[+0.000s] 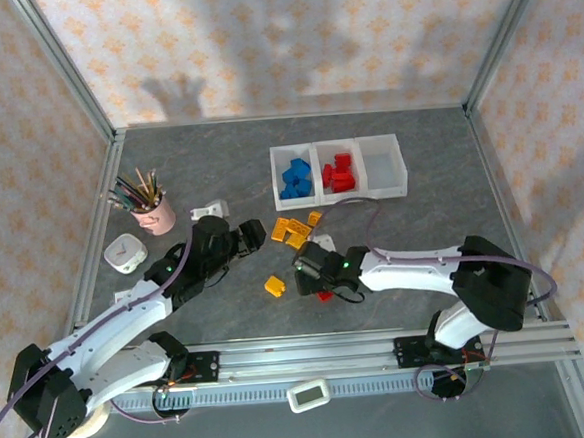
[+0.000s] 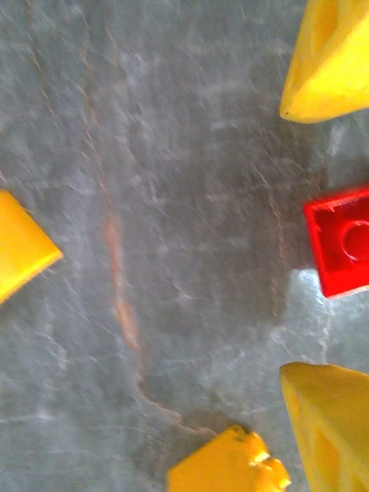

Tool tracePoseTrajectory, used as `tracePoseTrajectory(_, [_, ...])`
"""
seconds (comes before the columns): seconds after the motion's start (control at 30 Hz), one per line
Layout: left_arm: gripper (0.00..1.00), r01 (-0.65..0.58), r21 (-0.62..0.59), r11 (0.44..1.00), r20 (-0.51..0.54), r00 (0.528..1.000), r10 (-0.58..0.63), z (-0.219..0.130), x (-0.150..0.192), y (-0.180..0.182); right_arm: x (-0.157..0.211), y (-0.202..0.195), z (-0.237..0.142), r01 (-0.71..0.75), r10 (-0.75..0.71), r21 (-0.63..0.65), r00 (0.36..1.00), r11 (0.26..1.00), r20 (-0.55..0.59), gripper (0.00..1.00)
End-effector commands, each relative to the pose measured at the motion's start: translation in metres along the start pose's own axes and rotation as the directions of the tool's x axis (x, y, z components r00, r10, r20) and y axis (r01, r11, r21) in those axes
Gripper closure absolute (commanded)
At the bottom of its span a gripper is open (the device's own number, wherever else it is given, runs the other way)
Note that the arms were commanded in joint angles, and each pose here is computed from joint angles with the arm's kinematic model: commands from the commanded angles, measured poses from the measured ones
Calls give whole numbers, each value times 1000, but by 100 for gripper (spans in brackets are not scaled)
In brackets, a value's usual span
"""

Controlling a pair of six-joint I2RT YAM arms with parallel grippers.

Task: Sort the legos into containers by color
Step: Pick up the lego from the bottom-center of the table.

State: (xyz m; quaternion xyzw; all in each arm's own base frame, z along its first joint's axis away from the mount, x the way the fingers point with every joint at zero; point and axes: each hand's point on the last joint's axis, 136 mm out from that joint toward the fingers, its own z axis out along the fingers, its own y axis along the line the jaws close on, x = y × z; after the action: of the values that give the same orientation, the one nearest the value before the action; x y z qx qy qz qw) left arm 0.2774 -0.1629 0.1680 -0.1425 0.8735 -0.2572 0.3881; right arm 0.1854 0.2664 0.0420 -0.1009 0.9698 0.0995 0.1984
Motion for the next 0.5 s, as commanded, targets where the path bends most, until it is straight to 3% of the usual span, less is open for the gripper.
tracePoseTrajectory(0.0, [22,21,-46,999,19,1000,-20,-4,1,13,14,-5,8,-23,24,42,1000,999,-17,25])
tracePoseTrajectory(0.13, [21,21,-50,999,19,1000,-20,-4,2,16,23,-6,12,2,0,59,999,998,-39,37])
tracePoseTrajectory(0.33, [21,19,-35,999,4,1000,-19,0,4,12,16,-13,12,21,-20,111,1000,994,-13,63])
tracePoseTrajectory(0.47, [20,14,-26,1000,5,1000,-14,2,1,7,1,-7,4,20,-22,99,999,995,23,68])
